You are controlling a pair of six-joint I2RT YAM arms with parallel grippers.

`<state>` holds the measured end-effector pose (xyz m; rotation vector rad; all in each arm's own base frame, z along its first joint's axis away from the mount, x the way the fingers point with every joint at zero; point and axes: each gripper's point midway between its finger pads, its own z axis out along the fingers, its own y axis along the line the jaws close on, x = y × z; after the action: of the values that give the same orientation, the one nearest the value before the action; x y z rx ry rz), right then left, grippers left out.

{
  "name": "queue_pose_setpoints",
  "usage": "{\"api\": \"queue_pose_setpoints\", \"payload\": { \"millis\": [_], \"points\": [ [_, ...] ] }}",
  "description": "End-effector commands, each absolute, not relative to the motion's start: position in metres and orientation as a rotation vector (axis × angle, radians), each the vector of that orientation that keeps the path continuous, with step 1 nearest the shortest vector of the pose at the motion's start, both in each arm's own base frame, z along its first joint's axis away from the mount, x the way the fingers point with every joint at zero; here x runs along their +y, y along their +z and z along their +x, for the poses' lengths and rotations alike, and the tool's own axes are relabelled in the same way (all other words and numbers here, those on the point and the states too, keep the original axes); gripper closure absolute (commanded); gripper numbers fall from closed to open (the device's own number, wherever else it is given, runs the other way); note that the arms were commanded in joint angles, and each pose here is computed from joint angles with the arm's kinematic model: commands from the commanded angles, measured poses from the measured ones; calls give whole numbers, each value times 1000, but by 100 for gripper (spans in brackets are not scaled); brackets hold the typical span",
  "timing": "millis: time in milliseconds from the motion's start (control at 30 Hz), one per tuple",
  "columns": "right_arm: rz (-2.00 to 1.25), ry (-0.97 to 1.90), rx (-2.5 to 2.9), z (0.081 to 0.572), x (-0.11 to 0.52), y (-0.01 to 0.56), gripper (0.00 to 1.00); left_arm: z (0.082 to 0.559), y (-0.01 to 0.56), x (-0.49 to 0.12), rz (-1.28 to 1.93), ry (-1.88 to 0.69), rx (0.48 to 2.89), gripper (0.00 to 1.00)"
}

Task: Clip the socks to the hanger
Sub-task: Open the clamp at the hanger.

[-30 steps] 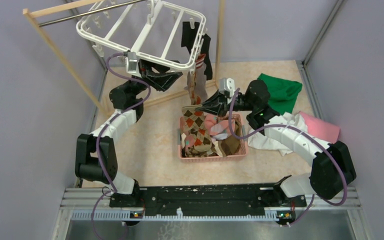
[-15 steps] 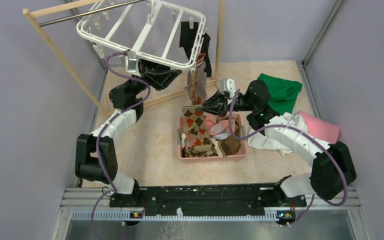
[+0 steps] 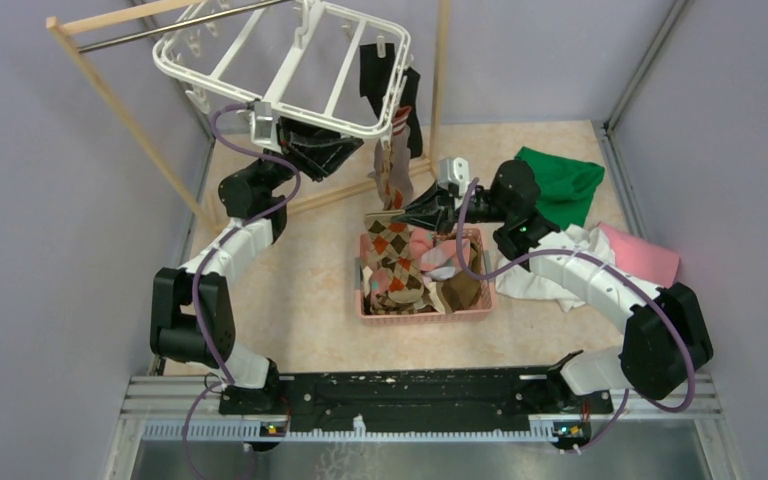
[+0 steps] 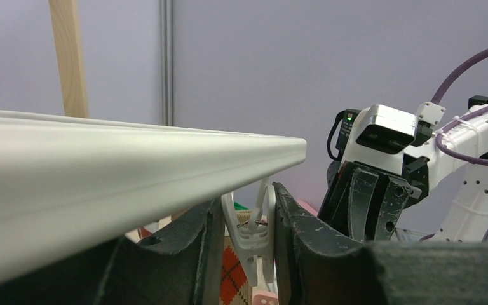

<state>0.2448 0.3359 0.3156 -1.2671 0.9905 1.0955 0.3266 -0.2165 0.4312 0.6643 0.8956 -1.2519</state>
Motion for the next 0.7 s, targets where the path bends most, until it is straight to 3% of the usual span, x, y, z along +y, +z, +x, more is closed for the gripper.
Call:
{"api": "queue_pose_setpoints", "payload": {
  "millis": [0,233,500,567,667],
  "points": [
    [-1246,1056,894,237,333,346,100,274,481,-207,784,-1130,541,100],
    [-1190,1063,912,248,336,360,100,272,484,-205,749,-1167,549,97],
    [-1122,1124,969,264,347,372,100,271,483,-204,726,-1192,565,76],
    [-1116,1123,972,266,347,372,100,272,482,-205,726,-1195,570,76],
    [-1105,1124,973,269,348,376,100,270,481,-206,738,-1197,569,87]
  ]
}}
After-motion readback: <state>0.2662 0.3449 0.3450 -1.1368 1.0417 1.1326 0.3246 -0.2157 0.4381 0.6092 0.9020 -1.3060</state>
